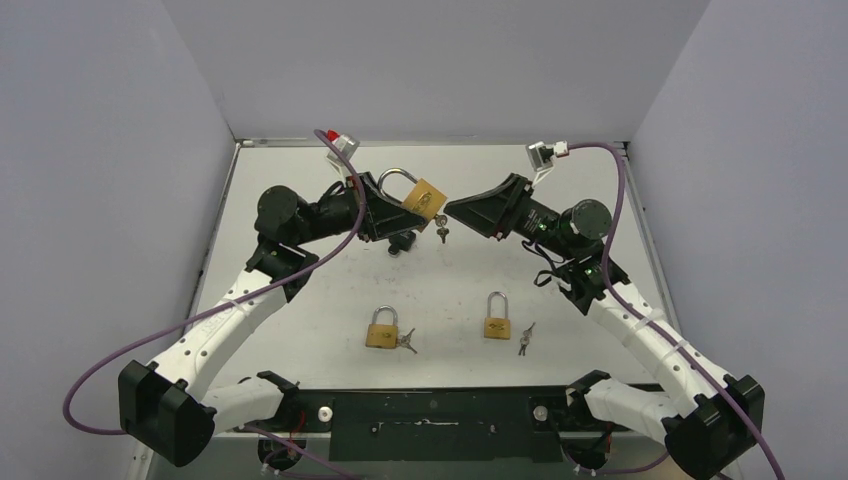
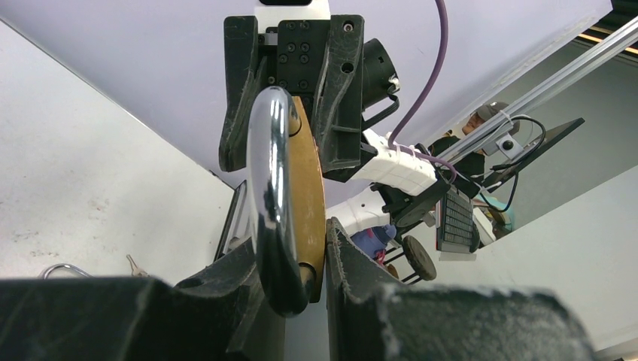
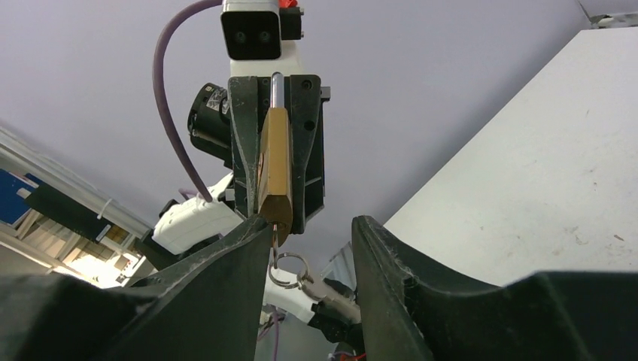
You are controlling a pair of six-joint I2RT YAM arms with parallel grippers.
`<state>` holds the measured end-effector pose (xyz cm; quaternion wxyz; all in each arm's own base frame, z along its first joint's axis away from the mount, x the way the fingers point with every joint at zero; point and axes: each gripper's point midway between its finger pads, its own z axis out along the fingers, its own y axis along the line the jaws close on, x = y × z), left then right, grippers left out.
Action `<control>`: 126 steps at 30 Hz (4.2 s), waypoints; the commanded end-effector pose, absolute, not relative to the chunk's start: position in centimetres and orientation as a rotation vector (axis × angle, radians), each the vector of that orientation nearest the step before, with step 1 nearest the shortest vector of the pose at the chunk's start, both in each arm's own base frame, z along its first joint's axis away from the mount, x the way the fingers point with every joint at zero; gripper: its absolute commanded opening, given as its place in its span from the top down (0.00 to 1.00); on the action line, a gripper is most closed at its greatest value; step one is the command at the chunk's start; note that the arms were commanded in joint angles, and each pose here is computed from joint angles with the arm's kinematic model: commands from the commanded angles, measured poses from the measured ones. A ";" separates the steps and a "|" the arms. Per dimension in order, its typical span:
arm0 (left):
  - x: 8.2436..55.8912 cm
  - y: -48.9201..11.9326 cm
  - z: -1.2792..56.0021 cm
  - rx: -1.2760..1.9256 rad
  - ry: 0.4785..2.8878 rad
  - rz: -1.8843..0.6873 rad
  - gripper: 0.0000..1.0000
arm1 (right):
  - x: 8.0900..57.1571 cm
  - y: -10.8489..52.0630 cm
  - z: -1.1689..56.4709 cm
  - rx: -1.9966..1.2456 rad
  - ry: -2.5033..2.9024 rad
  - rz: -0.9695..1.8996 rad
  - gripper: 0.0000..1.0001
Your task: Unlock with the key
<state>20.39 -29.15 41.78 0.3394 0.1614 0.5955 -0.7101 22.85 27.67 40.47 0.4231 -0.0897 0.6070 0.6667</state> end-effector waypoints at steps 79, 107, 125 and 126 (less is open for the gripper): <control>18.3 -30.5 43.1 0.744 1.234 -1.702 1.00 | 21.7 29.7 41.3 -0.455 1.482 1.607 0.22; 25.0 -27.1 40.3 0.371 1.368 -1.419 0.83 | 17.7 27.6 44.7 -0.495 1.331 1.820 1.00; 31.0 -28.2 32.0 0.344 1.488 -1.220 0.15 | 26.1 25.4 44.1 0.245 1.331 2.163 1.00; 30.8 -28.0 30.7 0.344 1.528 -1.197 0.15 | 27.3 24.5 43.7 0.292 1.327 2.123 1.00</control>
